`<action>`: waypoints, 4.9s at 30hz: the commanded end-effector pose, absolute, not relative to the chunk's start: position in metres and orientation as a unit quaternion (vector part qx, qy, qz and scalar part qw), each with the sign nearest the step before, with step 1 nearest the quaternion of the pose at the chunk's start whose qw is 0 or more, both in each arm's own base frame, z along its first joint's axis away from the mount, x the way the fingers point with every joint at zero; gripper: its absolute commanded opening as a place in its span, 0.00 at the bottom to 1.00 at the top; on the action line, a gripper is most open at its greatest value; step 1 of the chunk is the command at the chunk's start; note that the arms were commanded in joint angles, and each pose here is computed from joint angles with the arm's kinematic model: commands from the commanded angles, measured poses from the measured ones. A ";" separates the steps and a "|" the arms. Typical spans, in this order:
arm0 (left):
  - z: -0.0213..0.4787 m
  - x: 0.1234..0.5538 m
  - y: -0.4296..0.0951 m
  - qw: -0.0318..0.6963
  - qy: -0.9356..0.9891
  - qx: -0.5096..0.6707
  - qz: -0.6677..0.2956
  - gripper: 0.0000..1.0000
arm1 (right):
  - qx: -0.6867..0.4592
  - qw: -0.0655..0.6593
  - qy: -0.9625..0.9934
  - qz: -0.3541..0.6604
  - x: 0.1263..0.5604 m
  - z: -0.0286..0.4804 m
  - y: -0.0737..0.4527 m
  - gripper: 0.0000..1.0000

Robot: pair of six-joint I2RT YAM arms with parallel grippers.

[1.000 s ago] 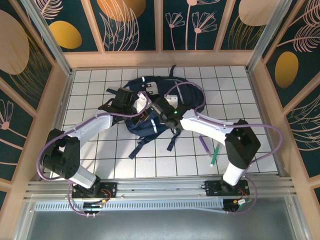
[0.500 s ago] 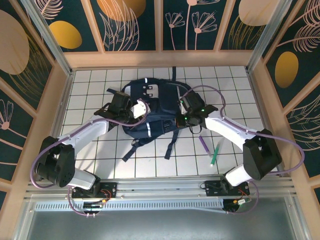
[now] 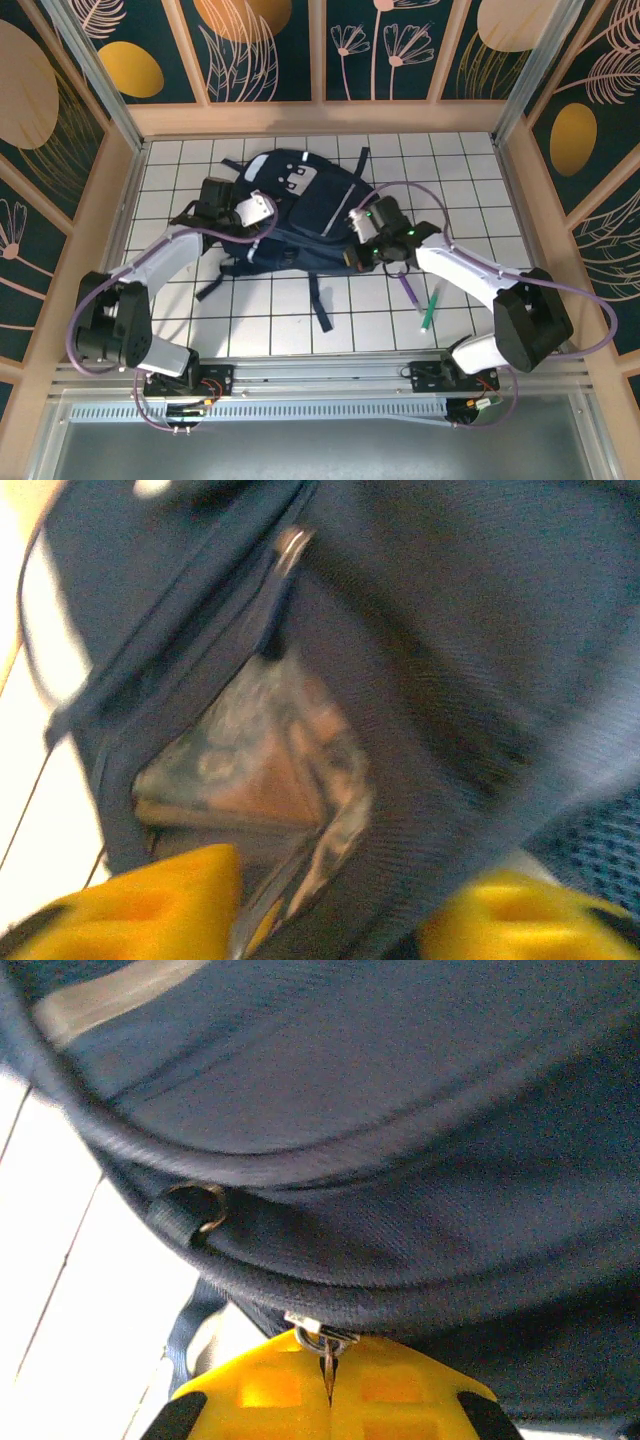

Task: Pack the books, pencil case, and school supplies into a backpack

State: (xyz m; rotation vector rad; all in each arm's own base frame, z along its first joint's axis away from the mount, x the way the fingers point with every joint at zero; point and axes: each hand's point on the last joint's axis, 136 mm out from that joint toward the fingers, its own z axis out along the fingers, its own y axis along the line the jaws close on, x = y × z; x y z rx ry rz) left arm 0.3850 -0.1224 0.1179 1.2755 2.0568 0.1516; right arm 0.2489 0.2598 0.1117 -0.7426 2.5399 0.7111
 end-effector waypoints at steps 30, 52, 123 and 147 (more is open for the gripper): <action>0.131 0.299 -0.219 0.451 0.571 0.685 -0.042 0.00 | -0.126 0.209 0.967 0.078 0.303 0.084 0.201 0.00; 0.159 0.368 -0.170 0.453 0.666 0.584 -0.099 0.99 | -0.379 0.184 0.847 0.325 0.214 0.129 0.362 0.00; 0.105 0.302 -0.226 0.360 0.628 0.688 -0.061 0.52 | -0.212 0.194 0.923 0.258 0.276 0.106 0.271 0.33; 0.178 0.305 -0.255 0.432 0.629 0.631 -0.143 0.00 | -0.095 0.201 0.930 0.292 0.267 0.142 0.301 0.44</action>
